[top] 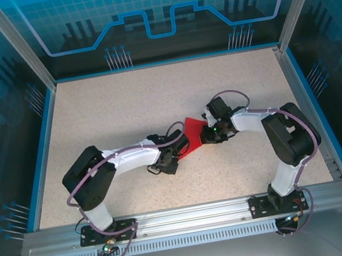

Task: Fold a paper plane with a square sheet of paper (pick it up from the middle)
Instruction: Third fold the triangle at the center of the table.

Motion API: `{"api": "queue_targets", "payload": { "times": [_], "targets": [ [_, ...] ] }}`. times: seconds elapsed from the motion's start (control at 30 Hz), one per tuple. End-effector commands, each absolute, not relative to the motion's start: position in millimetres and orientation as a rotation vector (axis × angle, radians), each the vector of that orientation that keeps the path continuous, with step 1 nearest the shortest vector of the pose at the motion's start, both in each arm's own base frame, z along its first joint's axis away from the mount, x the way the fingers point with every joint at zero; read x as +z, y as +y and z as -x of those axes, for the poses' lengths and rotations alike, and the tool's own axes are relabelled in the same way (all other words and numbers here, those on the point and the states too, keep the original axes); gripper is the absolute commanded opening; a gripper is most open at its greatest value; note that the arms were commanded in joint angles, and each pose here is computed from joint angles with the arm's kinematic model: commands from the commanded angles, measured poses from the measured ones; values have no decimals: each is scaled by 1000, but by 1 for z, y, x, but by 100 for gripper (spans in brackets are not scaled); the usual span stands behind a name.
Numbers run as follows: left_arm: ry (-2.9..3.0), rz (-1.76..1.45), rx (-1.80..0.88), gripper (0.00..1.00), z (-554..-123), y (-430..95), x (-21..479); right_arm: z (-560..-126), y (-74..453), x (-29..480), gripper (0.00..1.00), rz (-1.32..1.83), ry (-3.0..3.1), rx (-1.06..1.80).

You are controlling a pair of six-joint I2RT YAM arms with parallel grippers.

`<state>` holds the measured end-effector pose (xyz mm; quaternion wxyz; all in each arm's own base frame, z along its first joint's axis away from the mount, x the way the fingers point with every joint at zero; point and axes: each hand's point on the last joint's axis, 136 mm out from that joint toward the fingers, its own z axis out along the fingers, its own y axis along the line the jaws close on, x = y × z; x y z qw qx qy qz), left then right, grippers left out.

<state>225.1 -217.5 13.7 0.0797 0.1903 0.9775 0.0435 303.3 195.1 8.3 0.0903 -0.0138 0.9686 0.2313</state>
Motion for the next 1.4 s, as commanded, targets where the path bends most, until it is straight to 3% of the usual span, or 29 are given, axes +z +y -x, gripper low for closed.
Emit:
{"api": "queue_targets", "payload": {
  "times": [0.0,0.23,0.43,0.87,1.03,1.37],
  "targets": [
    [2928,-544,88,22,-222,-219,41,-281,160,-27,11,21,3014,416],
    [2821,-606,-383,23,-248,-286,78,-284,170,-14,13,34,2981,506],
    [2791,-616,-541,22,-272,-306,71,-289,179,0,15,33,2942,600],
    [2817,-594,-618,19,-307,-302,38,-306,190,35,20,12,2835,762],
    [2831,-587,-624,19,-307,-302,31,-310,187,52,26,-33,2785,821],
    [2845,-571,-583,19,-308,-292,20,-287,176,39,39,-203,2829,905]
  ]
}}
